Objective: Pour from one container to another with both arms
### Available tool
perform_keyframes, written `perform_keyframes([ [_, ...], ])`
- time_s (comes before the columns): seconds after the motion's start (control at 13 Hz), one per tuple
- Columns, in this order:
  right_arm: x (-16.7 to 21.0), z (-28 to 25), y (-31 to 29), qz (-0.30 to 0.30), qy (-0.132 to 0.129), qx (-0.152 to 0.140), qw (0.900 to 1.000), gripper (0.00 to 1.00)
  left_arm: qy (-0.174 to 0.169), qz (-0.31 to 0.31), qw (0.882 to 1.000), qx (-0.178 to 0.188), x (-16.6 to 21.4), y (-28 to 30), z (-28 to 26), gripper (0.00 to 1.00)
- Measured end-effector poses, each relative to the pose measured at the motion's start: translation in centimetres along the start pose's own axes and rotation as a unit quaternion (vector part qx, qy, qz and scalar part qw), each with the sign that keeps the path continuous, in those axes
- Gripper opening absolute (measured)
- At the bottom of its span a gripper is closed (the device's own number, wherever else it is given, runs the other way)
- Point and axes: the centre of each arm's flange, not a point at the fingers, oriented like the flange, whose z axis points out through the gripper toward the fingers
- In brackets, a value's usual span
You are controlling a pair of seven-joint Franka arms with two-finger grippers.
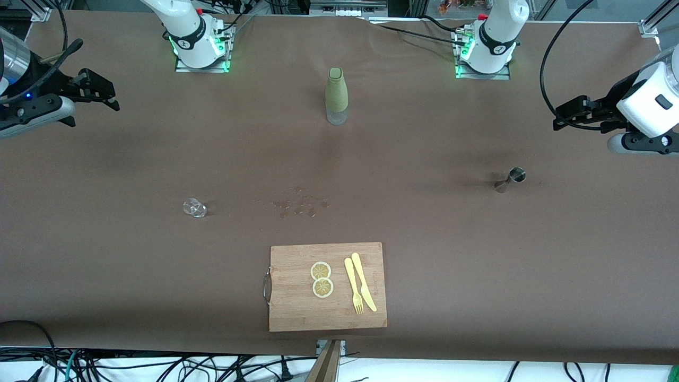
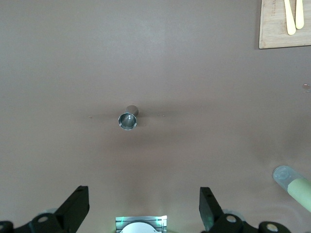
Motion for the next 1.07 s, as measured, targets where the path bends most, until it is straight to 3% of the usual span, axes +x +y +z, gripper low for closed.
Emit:
perform_keyframes([
  [1.07, 0.2, 0.57, 0.52, 0.02, -0.005, 0.002, 1.0, 1.0, -0.001, -0.002, 1.0, 0.0, 0.09, -0.21, 0.09, 1.0],
])
